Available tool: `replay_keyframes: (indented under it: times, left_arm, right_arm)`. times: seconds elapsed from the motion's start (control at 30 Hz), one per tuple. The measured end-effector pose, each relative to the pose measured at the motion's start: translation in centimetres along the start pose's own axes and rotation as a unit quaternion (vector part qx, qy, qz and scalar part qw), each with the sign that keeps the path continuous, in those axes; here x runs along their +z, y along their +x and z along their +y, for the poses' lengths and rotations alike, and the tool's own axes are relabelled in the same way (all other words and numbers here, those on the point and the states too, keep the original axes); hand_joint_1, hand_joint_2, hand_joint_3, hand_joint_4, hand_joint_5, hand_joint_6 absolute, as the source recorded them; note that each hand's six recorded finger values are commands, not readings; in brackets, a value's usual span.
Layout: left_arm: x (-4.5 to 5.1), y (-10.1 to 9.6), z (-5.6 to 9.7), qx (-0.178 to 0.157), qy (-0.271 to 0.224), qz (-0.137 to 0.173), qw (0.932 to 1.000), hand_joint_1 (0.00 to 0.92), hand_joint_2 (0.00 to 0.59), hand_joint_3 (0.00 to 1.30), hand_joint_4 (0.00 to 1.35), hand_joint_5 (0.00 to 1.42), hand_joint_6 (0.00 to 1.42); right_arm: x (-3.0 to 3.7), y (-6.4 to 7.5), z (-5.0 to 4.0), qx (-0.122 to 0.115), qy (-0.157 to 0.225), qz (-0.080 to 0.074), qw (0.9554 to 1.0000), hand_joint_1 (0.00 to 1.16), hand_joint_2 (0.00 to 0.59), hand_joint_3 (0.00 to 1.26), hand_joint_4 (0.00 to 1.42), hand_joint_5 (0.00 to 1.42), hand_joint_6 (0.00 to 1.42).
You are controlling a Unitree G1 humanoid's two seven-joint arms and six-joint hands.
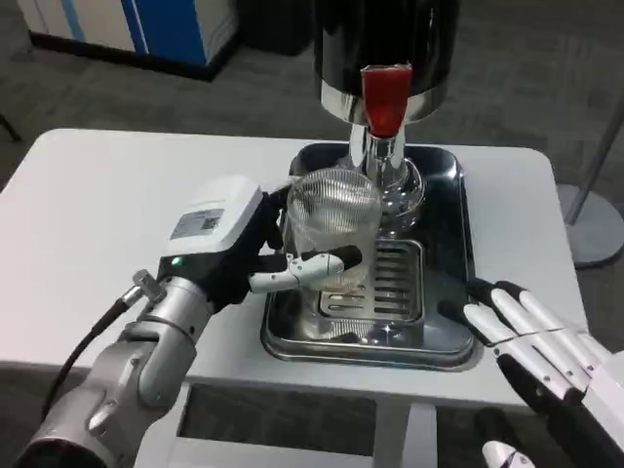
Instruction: Grasp the cup under the faucet to collect the drink, then remove the cup.
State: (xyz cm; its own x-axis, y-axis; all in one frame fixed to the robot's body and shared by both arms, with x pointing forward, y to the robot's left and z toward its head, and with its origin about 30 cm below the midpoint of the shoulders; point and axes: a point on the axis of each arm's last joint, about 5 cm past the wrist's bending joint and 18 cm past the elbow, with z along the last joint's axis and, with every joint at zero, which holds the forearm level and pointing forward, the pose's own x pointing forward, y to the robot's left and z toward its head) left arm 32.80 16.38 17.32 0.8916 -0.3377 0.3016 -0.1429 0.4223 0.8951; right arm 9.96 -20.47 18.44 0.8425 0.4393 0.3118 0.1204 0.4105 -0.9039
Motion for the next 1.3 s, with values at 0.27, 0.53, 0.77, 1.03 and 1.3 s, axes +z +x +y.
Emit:
replay_keyframes:
  times: [0.27, 0.53, 0.77, 1.03, 1.3]
  left_arm:
    - [0.99, 0.5, -0.3, -0.024, -0.015, -0.024, 0.9993, 0.157, 0.167, 0.16, 0.23, 0.58, 1.18]
    - [1.62, 0.7, 0.6, -0.015, -0.016, -0.054, 0.9983, 0.000, 0.099, 0.01, 0.00, 0.33, 0.91]
    - [1.02, -0.3, 2.2, 0.029, -0.013, -0.064, 0.9974, 0.000, 0.084, 0.04, 0.00, 0.30, 0.90]
    - [0.68, -2.1, 3.6, 0.057, -0.033, -0.081, 0.9945, 0.000, 0.089, 0.13, 0.09, 0.34, 0.90]
    - [-0.55, -5.2, 5.4, 0.108, -0.090, -0.086, 0.9864, 0.000, 0.124, 0.34, 0.35, 0.48, 0.93]
  right_arm:
    - [-0.09, -0.3, -0.09, 0.003, -0.002, 0.008, 1.0000, 0.00, 0.537, 0.09, 0.00, 0.00, 0.10]
    - [-0.16, -0.4, -0.04, 0.006, 0.000, 0.012, 0.9999, 0.00, 0.536, 0.09, 0.00, 0.00, 0.10]
    - [-0.12, -0.3, 0.09, 0.004, 0.004, 0.010, 0.9999, 0.00, 0.536, 0.09, 0.00, 0.00, 0.10]
    - [-0.13, 0.0, 0.25, 0.001, 0.009, 0.005, 0.9999, 0.00, 0.536, 0.10, 0.00, 0.00, 0.11]
    - [-0.15, -0.1, 0.35, -0.005, 0.016, 0.011, 0.9998, 0.00, 0.536, 0.10, 0.00, 0.00, 0.11]
